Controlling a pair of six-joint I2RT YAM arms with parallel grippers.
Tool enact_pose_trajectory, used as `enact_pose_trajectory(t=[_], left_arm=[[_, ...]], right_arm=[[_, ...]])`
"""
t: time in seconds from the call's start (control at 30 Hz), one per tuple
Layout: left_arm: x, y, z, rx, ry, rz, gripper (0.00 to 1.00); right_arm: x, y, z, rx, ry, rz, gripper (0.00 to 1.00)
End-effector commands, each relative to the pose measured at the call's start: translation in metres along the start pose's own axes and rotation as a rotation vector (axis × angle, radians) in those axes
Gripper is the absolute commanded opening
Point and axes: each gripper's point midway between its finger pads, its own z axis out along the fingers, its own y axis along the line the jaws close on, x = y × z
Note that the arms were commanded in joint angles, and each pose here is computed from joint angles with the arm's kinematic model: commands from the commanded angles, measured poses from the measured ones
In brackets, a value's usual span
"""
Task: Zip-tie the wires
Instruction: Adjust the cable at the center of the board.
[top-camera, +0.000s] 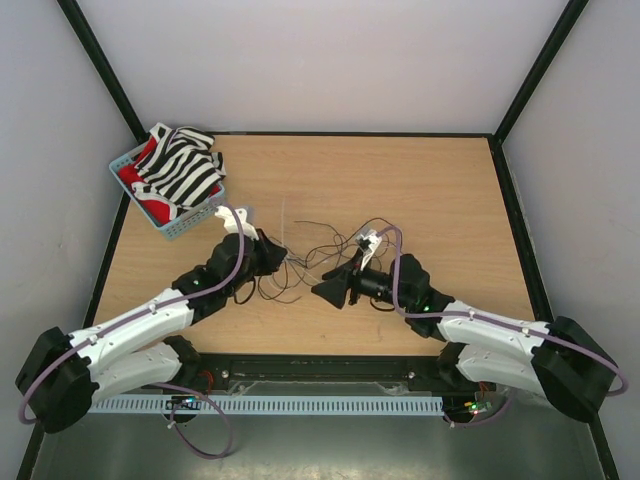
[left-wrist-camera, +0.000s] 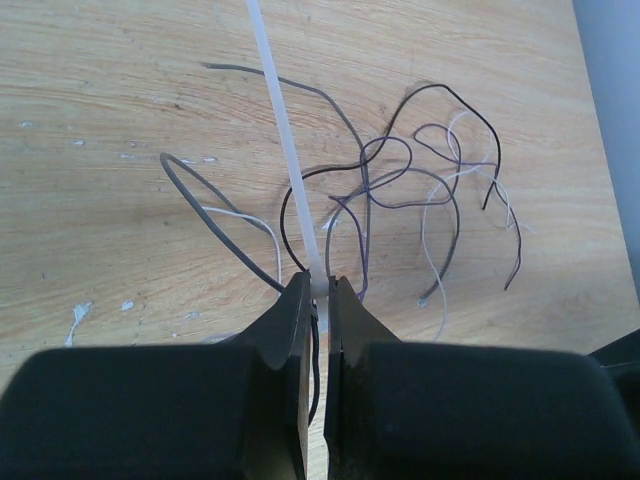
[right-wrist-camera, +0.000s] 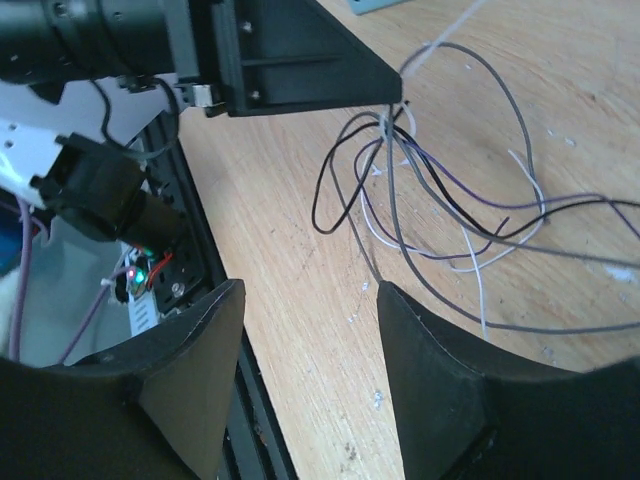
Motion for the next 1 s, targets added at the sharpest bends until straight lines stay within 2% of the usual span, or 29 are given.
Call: enact_pose_trajectory(t=[0.0,0.3,0.83,0.9,0.97], left_arm=[[-0.019,-0.009,0.003,-0.037,-0.059,-0.125,0.00],[-0.024,-0.025,0.002,0.000,-0.056,-0.149,0.00],[-0.026,-0.038,-0.002,0.046,-0.042,-0.194,0.00],[-0.026,-0.039,-0.003,0.051,-0.041,-0.196,0.00],[-0.026,-0.040,-0.003,0.055,-0.037,-0.193,0.00]], right_arm=[[-0.019,-0.007,0.011,0.085,-0.132,0.134,0.66],[-0.001,0.000,0.043,0.024,-0.053,0.193,0.62],[0.006,-0.005,0.076,0.008,-0.002,0.193,0.54],[0.008,-0.006,0.078,0.009,0.000,0.193,0.50],[0.009,-0.007,0.080,0.008,0.002,0.192,0.41]])
